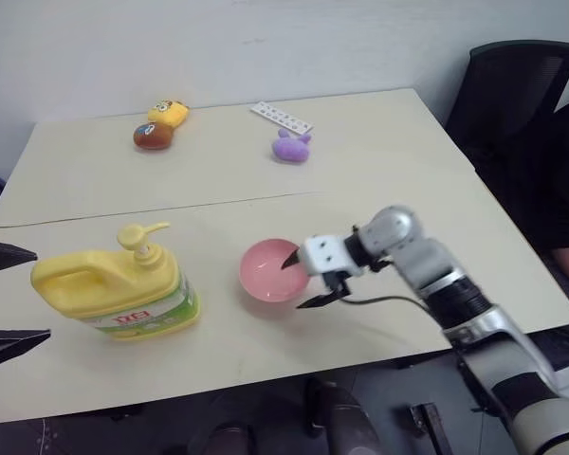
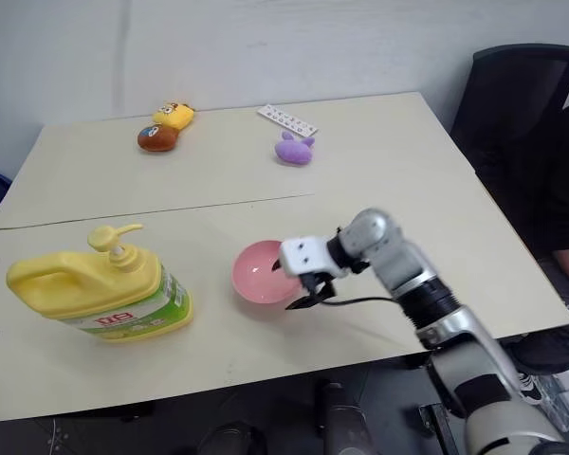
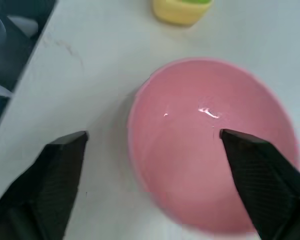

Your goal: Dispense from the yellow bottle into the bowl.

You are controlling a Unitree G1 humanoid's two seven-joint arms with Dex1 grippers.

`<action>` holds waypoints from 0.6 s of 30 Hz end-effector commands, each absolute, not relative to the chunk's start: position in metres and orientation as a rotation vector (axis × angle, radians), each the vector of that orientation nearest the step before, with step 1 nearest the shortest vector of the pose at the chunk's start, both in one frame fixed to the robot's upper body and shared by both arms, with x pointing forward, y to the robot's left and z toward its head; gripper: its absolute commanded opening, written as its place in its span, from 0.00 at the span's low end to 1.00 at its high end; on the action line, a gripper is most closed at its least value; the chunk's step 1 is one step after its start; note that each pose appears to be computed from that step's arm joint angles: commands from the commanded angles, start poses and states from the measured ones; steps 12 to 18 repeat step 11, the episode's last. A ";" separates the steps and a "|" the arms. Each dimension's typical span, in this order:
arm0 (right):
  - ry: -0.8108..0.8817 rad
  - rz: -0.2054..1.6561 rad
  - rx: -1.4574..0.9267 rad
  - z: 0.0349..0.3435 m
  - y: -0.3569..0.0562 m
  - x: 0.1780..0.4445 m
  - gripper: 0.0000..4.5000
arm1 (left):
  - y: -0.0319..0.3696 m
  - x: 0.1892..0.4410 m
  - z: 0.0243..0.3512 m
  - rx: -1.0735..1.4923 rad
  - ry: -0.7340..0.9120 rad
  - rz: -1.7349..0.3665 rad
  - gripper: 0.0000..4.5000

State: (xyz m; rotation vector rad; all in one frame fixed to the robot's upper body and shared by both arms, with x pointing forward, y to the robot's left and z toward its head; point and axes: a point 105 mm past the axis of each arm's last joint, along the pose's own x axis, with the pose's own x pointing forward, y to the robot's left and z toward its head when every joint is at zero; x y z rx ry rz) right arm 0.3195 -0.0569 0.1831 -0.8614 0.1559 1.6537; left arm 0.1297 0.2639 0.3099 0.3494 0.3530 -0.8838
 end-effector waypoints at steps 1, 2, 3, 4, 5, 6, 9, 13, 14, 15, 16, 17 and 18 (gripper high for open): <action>0.135 1.675 -0.721 0.253 -0.092 0.305 0.99 | 0.280 0.120 0.314 0.322 0.311 -0.843 1.00; 0.142 1.661 -0.705 0.264 -0.103 0.304 0.99 | 0.284 0.118 0.314 0.313 0.309 -0.830 1.00; 0.157 1.638 -0.685 0.274 -0.115 0.303 0.99 | 0.287 0.116 0.314 0.306 0.305 -0.817 1.00; 0.171 1.614 -0.662 0.282 -0.126 0.303 0.99 | 0.290 0.115 0.314 0.302 0.300 -0.805 1.00; 0.185 1.591 -0.634 0.289 -0.136 0.303 0.99 | 0.293 0.113 0.315 0.300 0.294 -0.793 1.00; 0.197 1.575 -0.614 0.293 -0.143 0.302 0.99 | 0.295 0.112 0.315 0.298 0.290 -0.784 1.00; 0.221 1.539 -0.604 0.296 -0.157 0.303 0.99 | 0.299 0.111 0.317 0.290 0.277 -0.771 1.00; 0.229 1.527 -0.625 0.293 -0.161 0.305 0.99 | 0.299 0.112 0.314 0.286 0.284 -0.771 1.00; 0.229 1.527 -0.625 0.293 -0.161 0.305 0.99 | 0.299 0.112 0.314 0.286 0.284 -0.771 1.00; 0.229 1.527 -0.625 0.293 -0.161 0.305 0.99 | 0.299 0.112 0.314 0.286 0.284 -0.771 1.00; 0.229 1.527 -0.625 0.293 -0.161 0.305 0.99 | 0.299 0.112 0.314 0.286 0.284 -0.771 1.00; 0.229 1.527 -0.625 0.293 -0.161 0.305 0.99 | 0.299 0.112 0.314 0.286 0.284 -0.771 1.00; 0.229 1.527 -0.625 0.293 -0.161 0.305 0.99 | 0.299 0.112 0.314 0.286 0.284 -0.771 1.00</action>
